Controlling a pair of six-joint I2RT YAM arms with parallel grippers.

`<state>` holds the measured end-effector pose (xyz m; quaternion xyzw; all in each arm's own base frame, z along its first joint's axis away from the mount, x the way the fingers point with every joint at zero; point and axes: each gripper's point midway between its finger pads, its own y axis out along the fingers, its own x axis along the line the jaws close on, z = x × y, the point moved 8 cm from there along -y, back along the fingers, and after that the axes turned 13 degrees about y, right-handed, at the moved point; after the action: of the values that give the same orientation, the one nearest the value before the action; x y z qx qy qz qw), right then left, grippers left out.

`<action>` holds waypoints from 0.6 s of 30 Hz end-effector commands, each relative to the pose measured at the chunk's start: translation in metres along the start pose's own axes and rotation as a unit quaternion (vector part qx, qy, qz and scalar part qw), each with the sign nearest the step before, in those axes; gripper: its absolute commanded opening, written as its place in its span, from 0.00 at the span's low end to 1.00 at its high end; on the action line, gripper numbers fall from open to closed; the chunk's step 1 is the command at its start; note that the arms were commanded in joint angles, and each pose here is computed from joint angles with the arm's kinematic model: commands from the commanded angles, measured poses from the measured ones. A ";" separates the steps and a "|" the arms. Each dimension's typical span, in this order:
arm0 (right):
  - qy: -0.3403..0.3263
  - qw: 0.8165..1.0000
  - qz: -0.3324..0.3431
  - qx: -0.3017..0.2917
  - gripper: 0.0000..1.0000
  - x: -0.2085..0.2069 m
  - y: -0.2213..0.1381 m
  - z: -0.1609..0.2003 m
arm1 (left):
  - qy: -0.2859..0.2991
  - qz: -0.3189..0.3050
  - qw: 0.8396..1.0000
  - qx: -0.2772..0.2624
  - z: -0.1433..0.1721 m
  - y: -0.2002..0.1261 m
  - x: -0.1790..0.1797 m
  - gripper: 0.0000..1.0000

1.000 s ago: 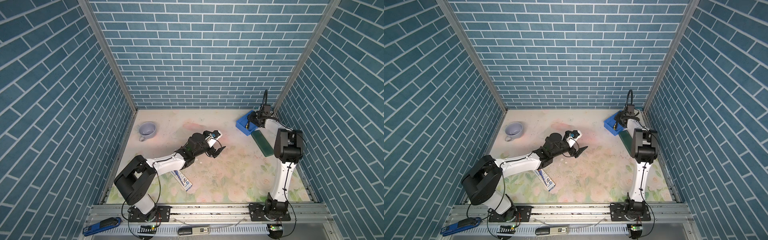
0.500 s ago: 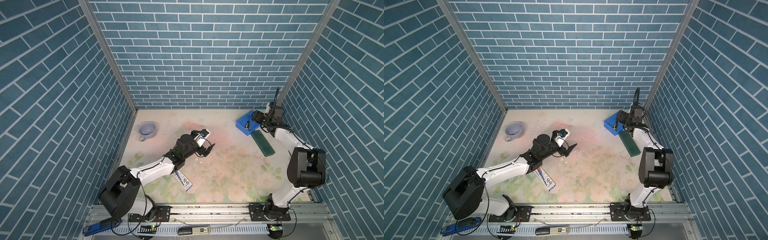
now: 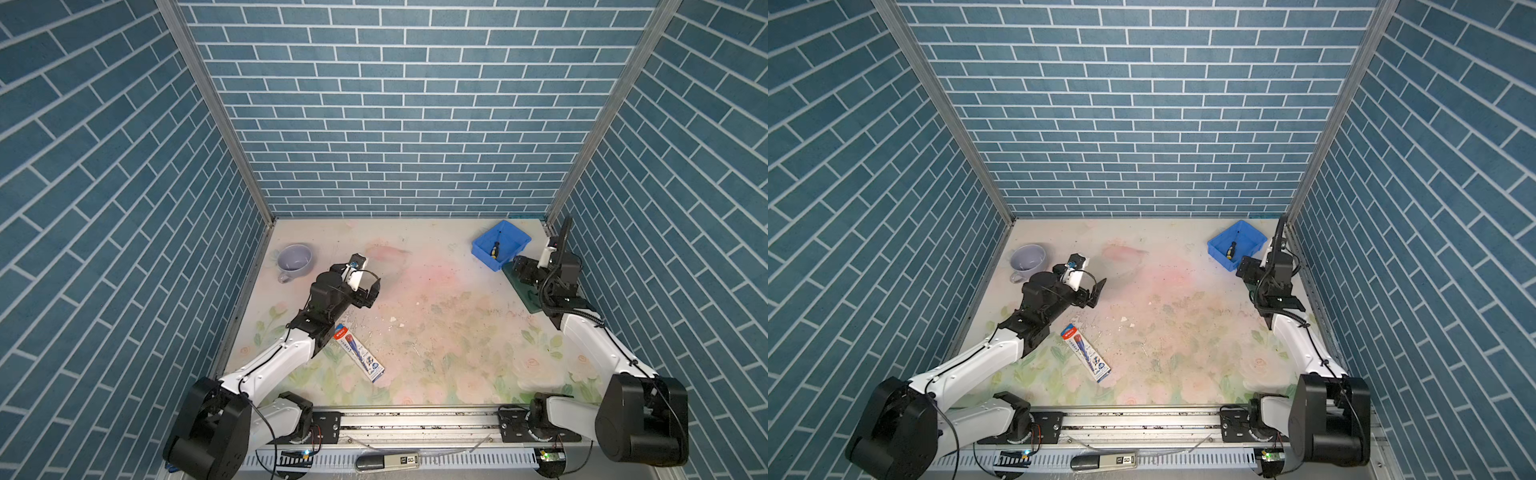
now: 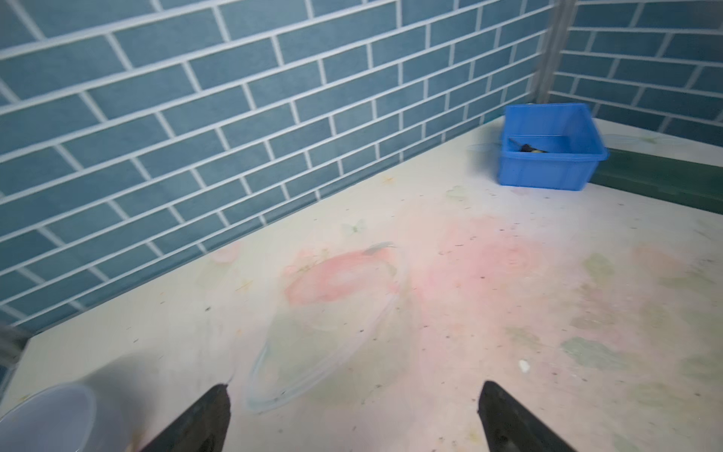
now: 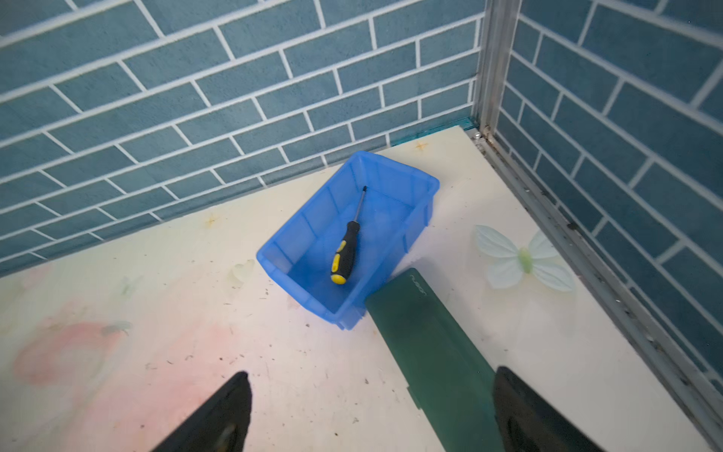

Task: Put the screwdriver in the bin
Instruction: Reset both arms

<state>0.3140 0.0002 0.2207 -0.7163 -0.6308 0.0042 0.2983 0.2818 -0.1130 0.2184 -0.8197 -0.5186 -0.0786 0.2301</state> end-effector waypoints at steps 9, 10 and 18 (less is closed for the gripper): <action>-0.071 0.993 0.074 -0.056 0.95 -0.044 -0.002 0.056 | -0.016 -0.166 0.980 0.107 0.075 -0.017 0.041 1.00; -0.071 0.993 0.071 -0.063 0.95 -0.045 -0.002 0.057 | -0.018 -0.170 0.979 0.107 0.079 -0.017 0.041 1.00; -0.103 0.988 0.059 -0.096 0.95 -0.048 0.008 0.066 | -0.052 -0.196 0.976 0.078 0.104 -0.012 0.050 1.00</action>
<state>0.2819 -0.0142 0.1387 -0.7665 -0.6047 0.0449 0.2115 0.2748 -0.0242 0.1359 -0.6846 -0.6656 -0.0171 0.2968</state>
